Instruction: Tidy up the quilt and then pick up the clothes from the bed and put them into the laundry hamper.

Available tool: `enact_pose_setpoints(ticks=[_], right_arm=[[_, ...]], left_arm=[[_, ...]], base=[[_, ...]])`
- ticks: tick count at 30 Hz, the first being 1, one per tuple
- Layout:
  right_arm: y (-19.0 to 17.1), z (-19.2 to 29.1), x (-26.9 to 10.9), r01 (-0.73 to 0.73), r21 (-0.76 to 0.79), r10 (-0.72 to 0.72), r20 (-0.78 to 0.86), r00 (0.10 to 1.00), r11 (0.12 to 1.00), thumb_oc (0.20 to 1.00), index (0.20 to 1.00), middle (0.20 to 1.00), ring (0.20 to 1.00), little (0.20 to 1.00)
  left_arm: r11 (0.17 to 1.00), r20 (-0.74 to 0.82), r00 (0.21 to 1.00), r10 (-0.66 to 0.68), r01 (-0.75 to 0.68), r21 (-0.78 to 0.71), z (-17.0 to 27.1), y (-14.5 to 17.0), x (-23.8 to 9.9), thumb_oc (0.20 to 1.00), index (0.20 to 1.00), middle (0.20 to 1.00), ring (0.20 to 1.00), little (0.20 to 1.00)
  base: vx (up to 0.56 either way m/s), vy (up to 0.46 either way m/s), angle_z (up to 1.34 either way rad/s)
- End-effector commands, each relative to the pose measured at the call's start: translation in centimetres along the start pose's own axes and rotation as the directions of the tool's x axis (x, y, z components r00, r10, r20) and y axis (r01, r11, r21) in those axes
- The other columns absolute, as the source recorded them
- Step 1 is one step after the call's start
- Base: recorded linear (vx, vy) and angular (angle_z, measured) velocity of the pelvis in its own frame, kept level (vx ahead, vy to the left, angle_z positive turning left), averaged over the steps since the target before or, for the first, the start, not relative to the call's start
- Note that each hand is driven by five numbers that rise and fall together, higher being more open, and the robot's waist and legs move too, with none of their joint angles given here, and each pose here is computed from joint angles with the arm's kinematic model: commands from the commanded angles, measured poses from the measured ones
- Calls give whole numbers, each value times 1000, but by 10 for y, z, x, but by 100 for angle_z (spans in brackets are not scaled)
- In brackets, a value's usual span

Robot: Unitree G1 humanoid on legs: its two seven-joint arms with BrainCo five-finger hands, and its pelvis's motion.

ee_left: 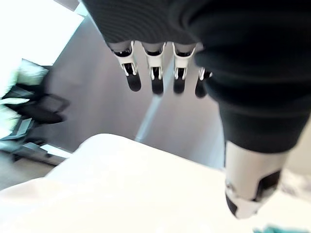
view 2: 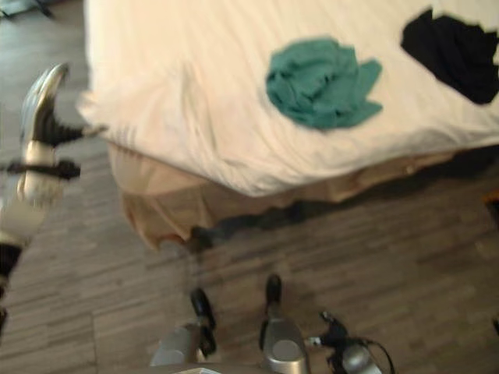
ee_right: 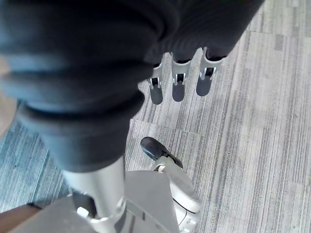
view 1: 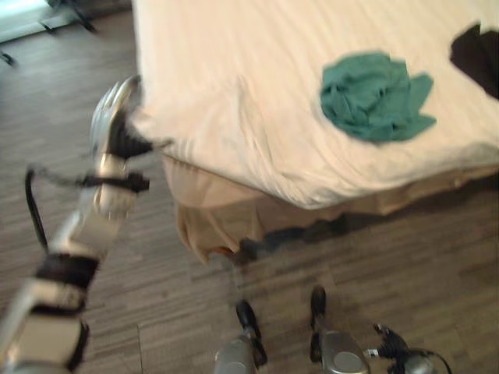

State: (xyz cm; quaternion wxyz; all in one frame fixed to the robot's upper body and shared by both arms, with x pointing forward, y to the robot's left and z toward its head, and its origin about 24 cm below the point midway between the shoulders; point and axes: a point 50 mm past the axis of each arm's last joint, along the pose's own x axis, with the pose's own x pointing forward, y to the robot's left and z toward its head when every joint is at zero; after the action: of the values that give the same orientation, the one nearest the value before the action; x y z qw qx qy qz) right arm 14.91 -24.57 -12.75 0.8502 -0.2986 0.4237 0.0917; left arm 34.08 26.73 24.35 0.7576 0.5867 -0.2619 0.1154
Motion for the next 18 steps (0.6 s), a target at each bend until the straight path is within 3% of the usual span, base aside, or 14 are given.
enact_pose_setpoints(ticks=[1, 5, 9, 12, 13, 14, 18], right_arm=[[-11, 7, 1, 19, -26, -18, 42, 999, 999, 1000, 1000, 1000, 1000, 1000], [-12, 12, 4, 44, 8, -44, 46, 998, 999, 1000, 1000, 1000, 1000, 1000], [-7, 11, 6, 48, 44, -49, 18, 999, 998, 1000, 1000, 1000, 1000, 1000], [4, 2, 5, 33, 54, -31, -27, 999, 998, 1000, 1000, 1000, 1000, 1000], [6, 0, 5, 32, 58, -30, -36, 999, 998, 1000, 1000, 1000, 1000, 1000], [7, -2, 4, 30, 58, -28, -46, 999, 998, 1000, 1000, 1000, 1000, 1000], [10, -10, 2, 39, 86, -32, -84, 996, 996, 1000, 1000, 1000, 1000, 1000]], left_arm=[[962, 9, 991, 131, -129, 239, 1, 42, 36, 1000, 1000, 1000, 1000, 1000], [946, -27, 987, 157, -142, 290, 10, 56, 64, 1000, 1000, 1000, 1000, 1000], [918, -96, 989, 117, -70, 391, 1, 50, 68, 1000, 1000, 1000, 1000, 1000], [946, -291, 954, 73, 27, 324, -22, 15, 59, 1000, 1000, 1000, 1000, 1000], [949, -336, 941, 50, 60, 310, -29, 5, 53, 435, 435, 435, 435, 435], [948, -389, 921, 18, 107, 299, -39, -5, 45, 200, 200, 200, 200, 200], [946, -500, 859, -111, 245, 211, -64, -42, 5, 200, 200, 200, 200, 200]], base=[[0, -5, -19], [-42, -23, -18], [-52, -22, -23], [-21, -44, -6], [18, -30, 9], [21, -28, 7], [73, -21, 14]])
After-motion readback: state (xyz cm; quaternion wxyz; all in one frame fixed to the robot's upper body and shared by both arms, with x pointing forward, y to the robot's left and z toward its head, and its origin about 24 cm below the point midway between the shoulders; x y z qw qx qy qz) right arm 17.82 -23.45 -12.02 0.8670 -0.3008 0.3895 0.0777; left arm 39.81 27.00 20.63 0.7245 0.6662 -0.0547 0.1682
